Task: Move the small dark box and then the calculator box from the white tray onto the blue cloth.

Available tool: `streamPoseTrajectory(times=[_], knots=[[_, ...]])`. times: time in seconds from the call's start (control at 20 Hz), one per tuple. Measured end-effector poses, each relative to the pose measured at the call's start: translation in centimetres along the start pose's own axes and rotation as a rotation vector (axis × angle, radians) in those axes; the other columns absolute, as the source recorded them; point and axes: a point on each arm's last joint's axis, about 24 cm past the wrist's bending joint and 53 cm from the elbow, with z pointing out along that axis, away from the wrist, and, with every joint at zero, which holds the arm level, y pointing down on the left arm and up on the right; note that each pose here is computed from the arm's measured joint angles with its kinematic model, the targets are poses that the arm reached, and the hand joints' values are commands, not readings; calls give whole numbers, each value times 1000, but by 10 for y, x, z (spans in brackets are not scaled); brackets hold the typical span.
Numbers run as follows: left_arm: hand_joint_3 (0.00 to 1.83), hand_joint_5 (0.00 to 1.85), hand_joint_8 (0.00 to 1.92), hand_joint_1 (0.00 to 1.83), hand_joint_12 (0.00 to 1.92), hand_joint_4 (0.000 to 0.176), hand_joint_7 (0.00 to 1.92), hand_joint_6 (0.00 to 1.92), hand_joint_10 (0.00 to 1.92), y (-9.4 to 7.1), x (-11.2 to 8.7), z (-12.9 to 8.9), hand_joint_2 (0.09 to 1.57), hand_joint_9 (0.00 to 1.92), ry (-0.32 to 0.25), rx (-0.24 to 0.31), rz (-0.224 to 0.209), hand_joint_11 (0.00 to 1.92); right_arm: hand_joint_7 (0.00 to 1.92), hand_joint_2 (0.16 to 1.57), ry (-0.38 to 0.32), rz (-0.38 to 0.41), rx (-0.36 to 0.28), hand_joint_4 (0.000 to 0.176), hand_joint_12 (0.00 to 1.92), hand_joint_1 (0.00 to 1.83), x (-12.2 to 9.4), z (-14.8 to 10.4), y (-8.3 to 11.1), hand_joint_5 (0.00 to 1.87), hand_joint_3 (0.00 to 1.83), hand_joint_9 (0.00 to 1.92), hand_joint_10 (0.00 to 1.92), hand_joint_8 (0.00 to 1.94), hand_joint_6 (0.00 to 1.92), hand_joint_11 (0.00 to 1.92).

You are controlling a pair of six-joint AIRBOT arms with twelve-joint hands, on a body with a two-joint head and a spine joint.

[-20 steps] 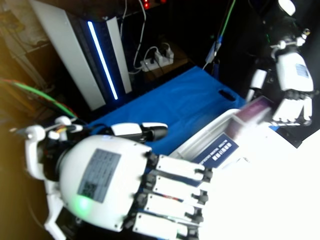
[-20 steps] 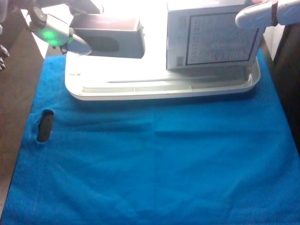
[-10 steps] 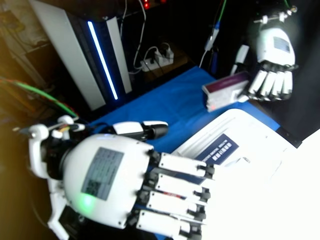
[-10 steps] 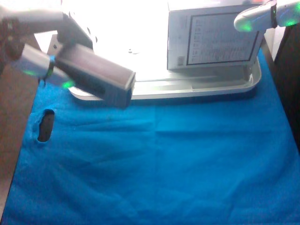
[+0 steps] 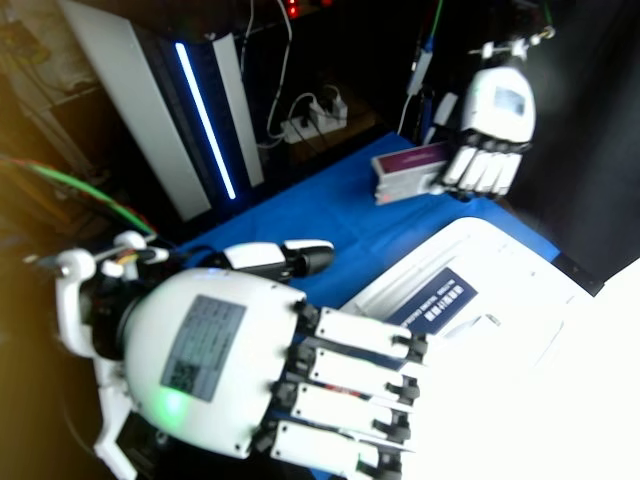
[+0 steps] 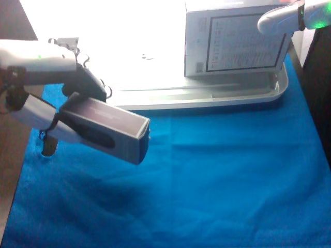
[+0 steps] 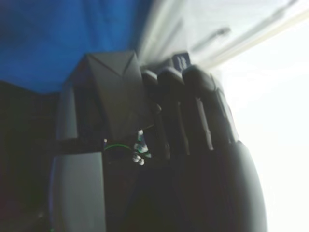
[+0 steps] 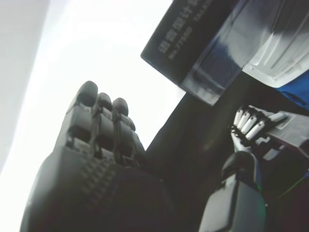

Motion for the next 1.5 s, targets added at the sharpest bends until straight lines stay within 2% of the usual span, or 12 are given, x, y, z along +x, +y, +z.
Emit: streamPoseTrajectory(times=[0.2,0.45,0.85,0.9,0.95,1.0,1.05,1.15,1.25,1.4,1.45,1.5], knots=[[0,930,1290,1201,1632,0,872,978,1268,1,19,2,1156,675,41,-3,28,427,221,761,1,2,-2,35,403,427,1,1,1,0,0,122,7,2,0,0],[0,918,1188,1207,1712,0,938,984,1192,4,44,11,1140,584,95,-12,43,314,223,778,2,1,-3,37,407,424,2,1,1,0,5,118,0,0,0,0],[1,957,1169,1209,1751,0,947,919,1237,5,49,14,1129,558,105,-18,51,271,186,779,6,-3,-5,38,534,444,3,1,2,0,3,132,4,11,0,0],[0,980,908,1108,1721,4,888,960,1220,5,49,14,1112,556,104,-18,50,285,190,770,6,-3,-5,36,534,437,3,1,1,0,0,134,5,12,0,0],[1,955,831,1025,1692,142,843,1011,1222,5,49,14,1115,515,104,-18,50,267,186,767,6,-3,-5,39,516,436,3,1,1,0,0,122,2,5,0,0],[0,956,808,1010,1678,169,817,1013,1235,5,49,14,1112,487,104,-18,51,260,194,768,6,-3,-5,37,491,437,3,1,1,0,0,120,1,3,0,0],[0,821,823,904,1628,0,673,516,1196,6,49,14,944,379,105,-18,52,200,200,768,6,-3,-5,41,485,440,3,1,1,0,0,120,1,4,0,0],[0,700,816,854,1568,19,595,675,1131,5,50,14,888,348,107,-18,54,174,208,763,8,-2,-6,54,485,435,5,2,2,0,0,128,4,6,0,0],[0,405,1029,850,1453,81,372,1115,1206,5,50,14,867,252,107,-17,54,63,212,760,9,-1,-8,57,513,433,6,3,2,0,0,134,4,3,0,0],[0,196,1130,885,1459,81,212,1320,1257,2,46,15,855,178,100,-8,65,43,222,781,10,0,-8,45,543,431,6,4,3,0,5,143,5,4,0,0],[1,104,1184,894,1466,112,114,1318,1299,-1,41,15,873,155,88,-2,67,158,214,792,10,0,-8,57,590,428,6,4,3,0,4,151,5,2,0,0],[1,104,1184,894,1466,112,114,1318,1299,-3,37,15,873,155,80,3,73,158,214,792,10,0,-9,57,590,428,7,4,3,0,4,151,5,2,0,0]])
